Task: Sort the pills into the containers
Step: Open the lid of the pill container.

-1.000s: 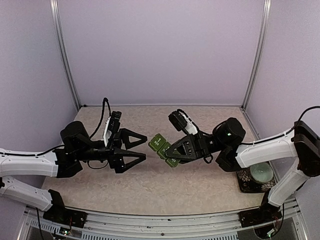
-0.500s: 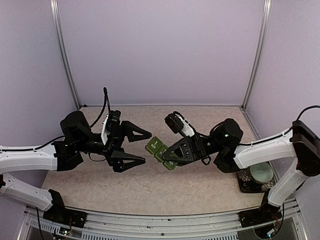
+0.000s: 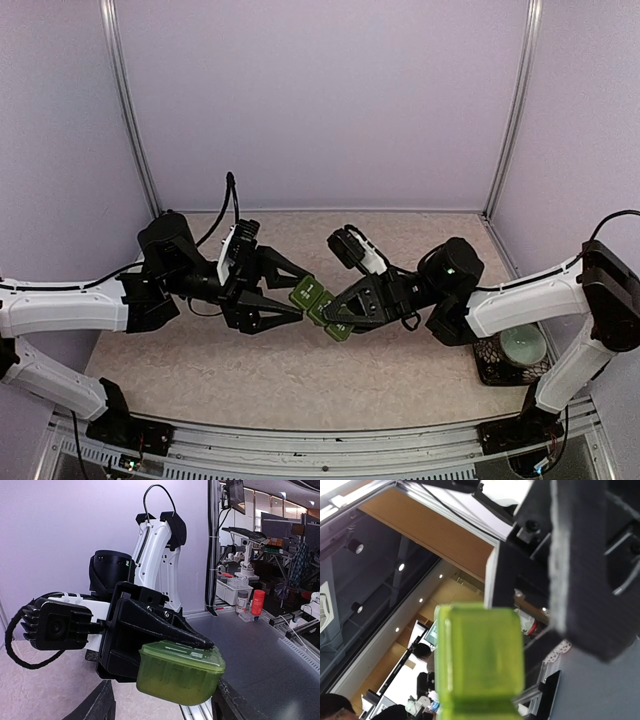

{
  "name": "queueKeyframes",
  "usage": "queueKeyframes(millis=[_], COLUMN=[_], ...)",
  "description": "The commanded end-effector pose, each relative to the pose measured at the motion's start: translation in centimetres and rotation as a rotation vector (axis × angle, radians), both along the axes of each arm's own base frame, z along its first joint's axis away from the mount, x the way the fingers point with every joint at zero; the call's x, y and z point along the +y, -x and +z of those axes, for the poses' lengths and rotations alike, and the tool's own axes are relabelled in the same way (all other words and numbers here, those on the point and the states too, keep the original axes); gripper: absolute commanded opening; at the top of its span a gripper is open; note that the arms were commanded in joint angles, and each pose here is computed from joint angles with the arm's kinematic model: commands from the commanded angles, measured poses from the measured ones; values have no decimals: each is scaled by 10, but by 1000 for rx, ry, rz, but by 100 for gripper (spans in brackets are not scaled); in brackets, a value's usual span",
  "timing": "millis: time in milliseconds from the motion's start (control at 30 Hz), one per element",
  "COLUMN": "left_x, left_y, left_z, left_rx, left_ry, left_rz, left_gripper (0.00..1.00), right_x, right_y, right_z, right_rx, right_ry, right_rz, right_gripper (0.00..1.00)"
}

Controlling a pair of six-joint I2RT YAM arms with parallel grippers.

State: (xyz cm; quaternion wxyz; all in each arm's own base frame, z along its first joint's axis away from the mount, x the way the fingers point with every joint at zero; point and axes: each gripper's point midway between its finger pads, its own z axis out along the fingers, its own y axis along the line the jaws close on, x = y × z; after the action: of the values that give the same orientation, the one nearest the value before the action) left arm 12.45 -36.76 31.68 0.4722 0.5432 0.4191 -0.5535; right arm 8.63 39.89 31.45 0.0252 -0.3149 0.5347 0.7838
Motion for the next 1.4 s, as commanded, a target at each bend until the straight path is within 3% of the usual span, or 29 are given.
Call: queueKeyframes(millis=[0, 300, 800, 833, 900, 1033, 1367], left_x=[6, 8, 4, 3, 2, 2, 8], left_y=[1, -1, -9, -9, -12, -13, -17], left_z=[11, 13, 12, 12, 12, 11, 10], left_rx=[-17, -16, 51, 59, 79, 105, 140], left_ry=[37, 47, 47, 46, 45, 50, 62], left_rz=[-21, -29, 10, 16, 38, 84, 143], left_gripper=[63, 54, 20, 21, 36, 48, 61], right_x=[2, 4, 8, 8, 9, 9, 8], right_y=[7, 6, 4, 4, 4, 4, 3], right_z=[1, -1, -11, -12, -12, -16, -19], right_rx=[-13, -8, 2, 2, 1, 1, 3], right_ry=[-4, -1, 29, 31, 32, 44, 50], right_rz=[40, 48, 49, 50, 49, 45, 41], right_gripper=[0, 0, 0, 0, 0, 0, 0])
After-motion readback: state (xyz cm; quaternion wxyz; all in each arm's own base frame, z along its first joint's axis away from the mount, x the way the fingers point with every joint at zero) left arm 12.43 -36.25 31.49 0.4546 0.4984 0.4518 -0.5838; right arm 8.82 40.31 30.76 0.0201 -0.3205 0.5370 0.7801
